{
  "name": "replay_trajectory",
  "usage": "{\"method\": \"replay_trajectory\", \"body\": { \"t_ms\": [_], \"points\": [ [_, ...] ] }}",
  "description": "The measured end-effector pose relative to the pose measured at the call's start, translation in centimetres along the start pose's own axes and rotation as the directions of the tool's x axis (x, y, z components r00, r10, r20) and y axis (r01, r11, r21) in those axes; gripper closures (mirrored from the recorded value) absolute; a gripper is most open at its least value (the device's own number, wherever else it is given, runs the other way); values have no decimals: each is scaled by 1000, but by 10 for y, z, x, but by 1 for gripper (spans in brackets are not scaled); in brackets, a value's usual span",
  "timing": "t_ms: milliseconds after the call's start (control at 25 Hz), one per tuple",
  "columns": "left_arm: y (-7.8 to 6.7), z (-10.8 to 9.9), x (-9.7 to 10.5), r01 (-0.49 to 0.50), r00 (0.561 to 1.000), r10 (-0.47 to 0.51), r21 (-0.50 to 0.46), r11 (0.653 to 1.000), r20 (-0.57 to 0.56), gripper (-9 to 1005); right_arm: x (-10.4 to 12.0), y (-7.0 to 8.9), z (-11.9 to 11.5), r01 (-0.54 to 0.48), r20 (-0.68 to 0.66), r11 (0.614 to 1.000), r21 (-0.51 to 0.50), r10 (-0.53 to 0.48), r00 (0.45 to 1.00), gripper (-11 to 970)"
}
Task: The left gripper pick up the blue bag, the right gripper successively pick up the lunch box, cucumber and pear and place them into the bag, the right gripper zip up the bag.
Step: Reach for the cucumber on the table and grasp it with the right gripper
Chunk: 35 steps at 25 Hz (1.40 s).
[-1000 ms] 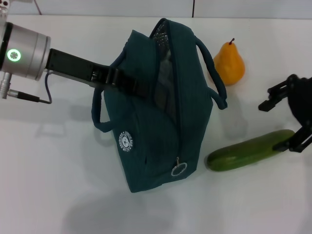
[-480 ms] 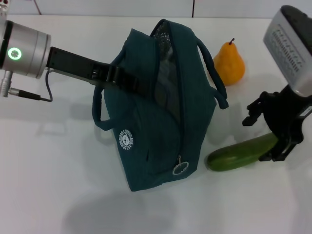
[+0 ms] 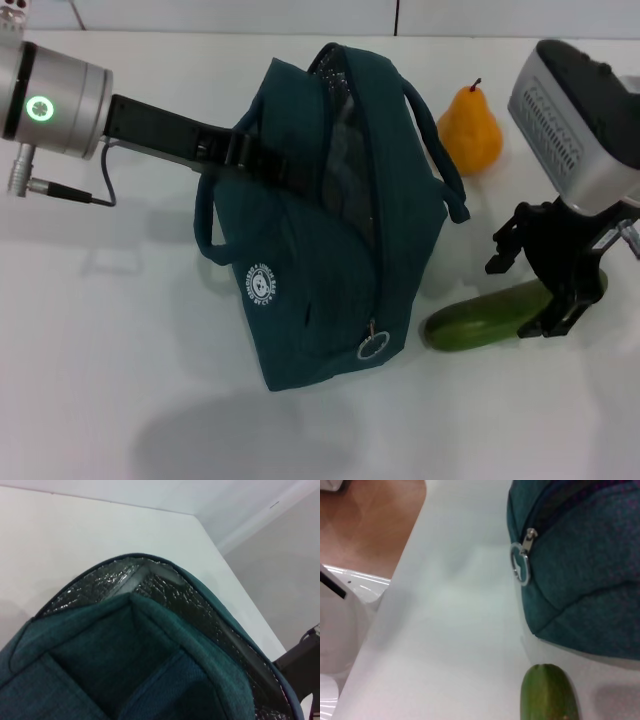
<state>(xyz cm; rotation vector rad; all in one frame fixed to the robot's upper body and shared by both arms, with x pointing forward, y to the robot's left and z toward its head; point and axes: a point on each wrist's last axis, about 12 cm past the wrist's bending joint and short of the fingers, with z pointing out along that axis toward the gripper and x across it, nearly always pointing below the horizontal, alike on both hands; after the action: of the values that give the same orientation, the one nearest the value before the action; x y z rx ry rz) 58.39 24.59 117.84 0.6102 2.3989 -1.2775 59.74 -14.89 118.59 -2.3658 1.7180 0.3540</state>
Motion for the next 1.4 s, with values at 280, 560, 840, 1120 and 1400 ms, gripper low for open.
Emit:
{"method": "replay_trajectory", "body": {
  "t_ms": [280, 560, 840, 1120, 1400],
  "points": [
    [-1, 0, -2, -7, 1000, 7, 0, 1000, 0, 957, -3, -3, 5, 2, 5, 1000, 8, -2, 1000, 197],
    [-2, 0, -4, -14, 1000, 14, -2, 1000, 0, 957, -2, -5, 14, -18, 0, 1000, -26, 18, 1000, 196],
    [-2, 0, -5, -16, 1000, 16, -2, 1000, 2, 958, -1, -5, 21, -19, -8, 999, -32, 19, 1000, 197],
    [-3, 0, -7, -19, 1000, 19, 0, 1000, 4, 958, -3, -6, 27, -16, -14, 999, -30, 15, 1000, 200],
    [-2, -1, -5, -16, 1000, 16, -1, 1000, 4, 958, -2, -7, 29, -16, -21, 1000, -18, 16, 1000, 203]
  ]
}}
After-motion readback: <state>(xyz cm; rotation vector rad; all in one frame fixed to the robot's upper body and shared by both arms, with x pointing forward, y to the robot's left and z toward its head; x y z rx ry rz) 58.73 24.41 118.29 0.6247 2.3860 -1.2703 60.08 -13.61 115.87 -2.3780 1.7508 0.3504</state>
